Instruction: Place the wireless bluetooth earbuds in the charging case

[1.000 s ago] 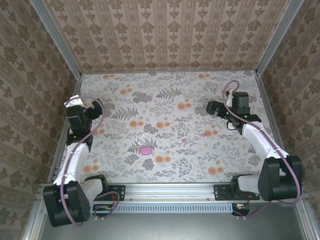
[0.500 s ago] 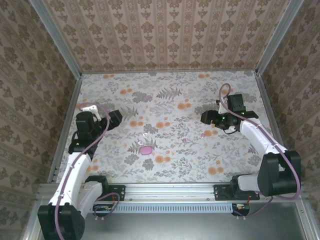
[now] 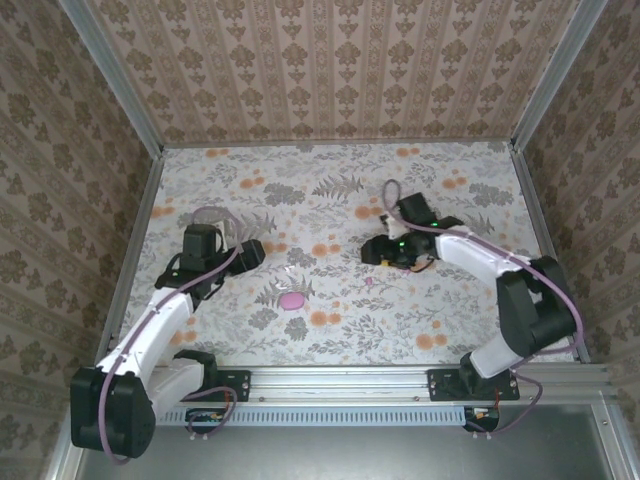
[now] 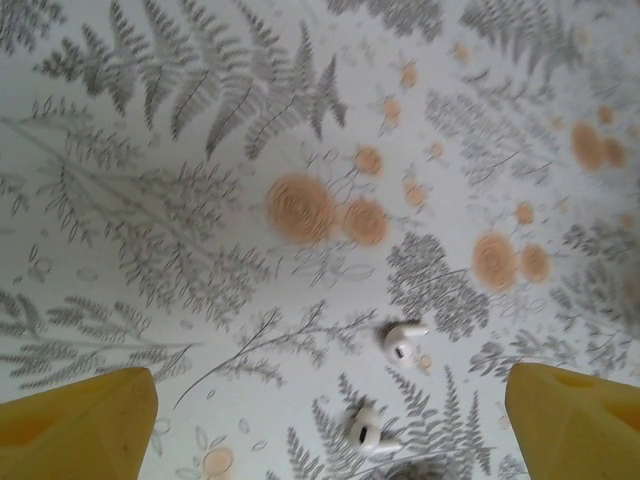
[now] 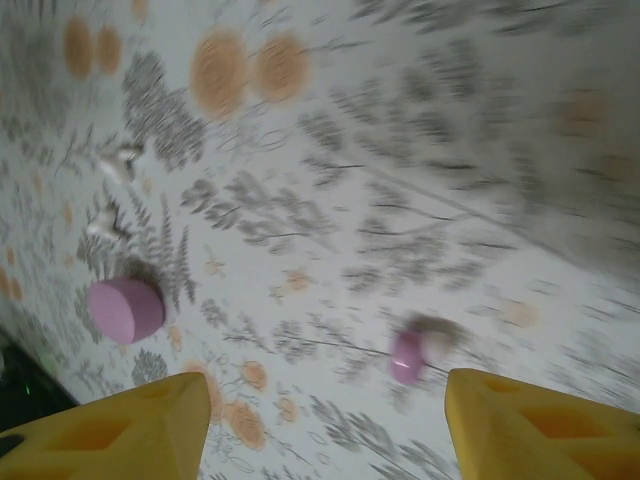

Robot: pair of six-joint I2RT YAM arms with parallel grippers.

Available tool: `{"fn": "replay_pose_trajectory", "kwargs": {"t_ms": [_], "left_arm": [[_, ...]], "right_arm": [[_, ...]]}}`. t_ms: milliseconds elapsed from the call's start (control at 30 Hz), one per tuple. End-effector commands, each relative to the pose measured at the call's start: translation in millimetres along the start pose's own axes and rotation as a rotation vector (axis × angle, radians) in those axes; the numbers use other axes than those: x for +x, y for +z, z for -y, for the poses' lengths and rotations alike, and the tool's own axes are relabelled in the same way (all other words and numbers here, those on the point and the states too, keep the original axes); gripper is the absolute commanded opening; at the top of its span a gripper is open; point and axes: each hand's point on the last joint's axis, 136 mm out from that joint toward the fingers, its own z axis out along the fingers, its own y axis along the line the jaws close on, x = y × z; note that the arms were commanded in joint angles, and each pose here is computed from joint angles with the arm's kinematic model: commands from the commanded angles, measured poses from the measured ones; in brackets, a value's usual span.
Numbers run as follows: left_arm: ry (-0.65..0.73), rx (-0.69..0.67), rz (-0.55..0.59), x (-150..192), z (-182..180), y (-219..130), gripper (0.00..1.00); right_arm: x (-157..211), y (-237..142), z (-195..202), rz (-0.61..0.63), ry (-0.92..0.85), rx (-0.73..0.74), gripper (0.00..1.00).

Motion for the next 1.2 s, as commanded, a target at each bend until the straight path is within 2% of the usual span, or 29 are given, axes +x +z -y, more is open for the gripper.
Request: {"fn": "replay_pose_trajectory", "kwargs": {"t_ms": [0,100,267,433,633,900,1167], "left_arm": [[-0.033,-0.115,0.010,-1.0,-16.6,-9.5,0.91],[-0.060,-0.225,0.017,4.6,-38.2,-16.0,0.92],[-0.081,-0.280,0.025,5.5,-51.4,-22.9,0.94],[-0.090,-0.288,0.040,5.3,-56.2,-27.5,0.94],[-0.061,-0.275,0.065,1.4,-53.8,-33.6,0.95],[-0.053,-0.282,0.055,4.1,-56.0,-33.6,0.95],[-0.056,-0.285,0.046,7.5,-58.3,-31.6,0.95]], "right_arm": [[4.4,17.8,-51.2,-0.055,-0.237,-0.052,0.62],[13.1,36.0,-83.9,-0.035,-0.519,-0.030,0.62],[34.1,60.3,-124.3,0.054,-0.964,-0.104,0.65],[53.5,80.2,-129.2,0.075,-1.215,-0.211,0.69],[56.7,96.9,-126.9,0.088,-1.367,-0.248,0.84],[54.8,122.9,-127.5,0.071,-1.442,-0.278,0.83],[58.5,139.0,-130.5,0.045,-1.440,-0.294,0.78]]}}
